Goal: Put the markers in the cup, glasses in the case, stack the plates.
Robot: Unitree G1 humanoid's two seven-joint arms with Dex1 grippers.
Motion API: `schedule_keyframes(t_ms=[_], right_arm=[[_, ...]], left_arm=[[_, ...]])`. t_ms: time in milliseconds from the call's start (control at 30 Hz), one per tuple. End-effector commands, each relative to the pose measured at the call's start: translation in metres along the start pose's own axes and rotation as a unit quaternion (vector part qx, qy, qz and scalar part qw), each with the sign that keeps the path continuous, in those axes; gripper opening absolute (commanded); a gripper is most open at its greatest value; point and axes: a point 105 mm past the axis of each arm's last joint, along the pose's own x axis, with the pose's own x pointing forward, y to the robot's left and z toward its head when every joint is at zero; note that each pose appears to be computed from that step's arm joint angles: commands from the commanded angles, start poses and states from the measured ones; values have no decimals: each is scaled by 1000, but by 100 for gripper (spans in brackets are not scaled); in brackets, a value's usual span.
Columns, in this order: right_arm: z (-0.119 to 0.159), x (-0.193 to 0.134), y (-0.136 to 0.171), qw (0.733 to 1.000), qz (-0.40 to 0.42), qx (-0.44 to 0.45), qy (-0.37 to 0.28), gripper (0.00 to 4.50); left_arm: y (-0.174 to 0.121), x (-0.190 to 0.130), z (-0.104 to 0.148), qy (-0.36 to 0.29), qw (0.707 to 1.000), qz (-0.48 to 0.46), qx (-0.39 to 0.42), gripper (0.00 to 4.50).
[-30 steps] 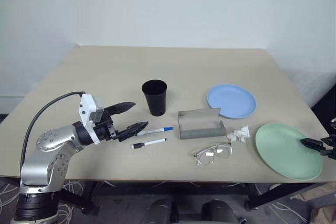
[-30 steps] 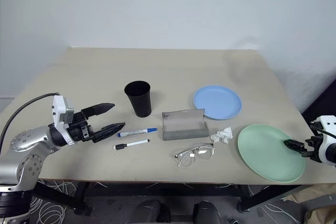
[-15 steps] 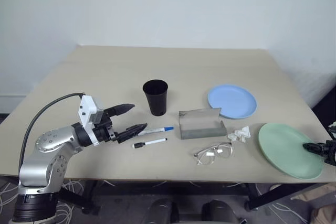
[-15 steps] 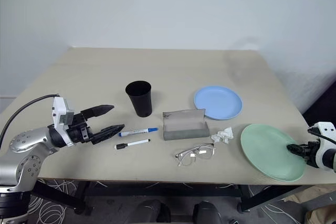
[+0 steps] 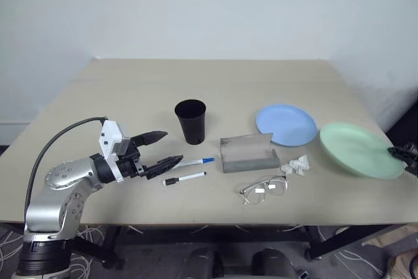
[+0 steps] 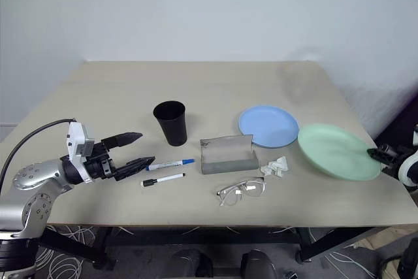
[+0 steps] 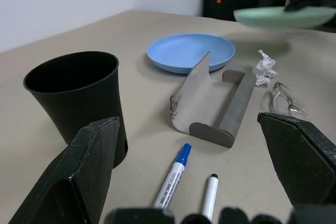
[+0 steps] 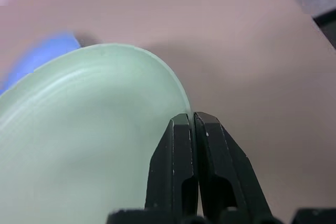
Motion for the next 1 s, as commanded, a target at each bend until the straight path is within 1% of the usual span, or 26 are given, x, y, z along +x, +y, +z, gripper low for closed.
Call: schedule_keyframes(t_ms=[33,67,167,300,467,533,733,900,1000], right_arm=[[27,6,28,999,30,2,-44,2],[29,8,32,998,30,-1,-47,2],[35,29,61,997,31,-37,-56,2],[31,59,101,993,33,-102,-57,2],[29,96,133,988,11,-131,-86,2],[29,108,140,985,1,-143,-97,2],[29,128,154,985,-12,-125,-121,2],[23,134,153,984,-23,-130,-119,2],[12,140,154,984,-24,-136,-111,2]], left_arm=[[3,1,9,-4,1000,-2,24,450],[3,0,9,-4,1000,-2,24,450],[5,0,10,-3,1000,-4,27,450],[5,1,11,-4,1000,-8,30,450],[7,2,13,-7,999,-9,34,450],[8,2,14,-7,999,-9,35,450],[9,2,18,-7,999,-8,39,450],[10,0,19,-5,999,-4,42,450],[9,-3,20,-3,999,-1,43,450]])
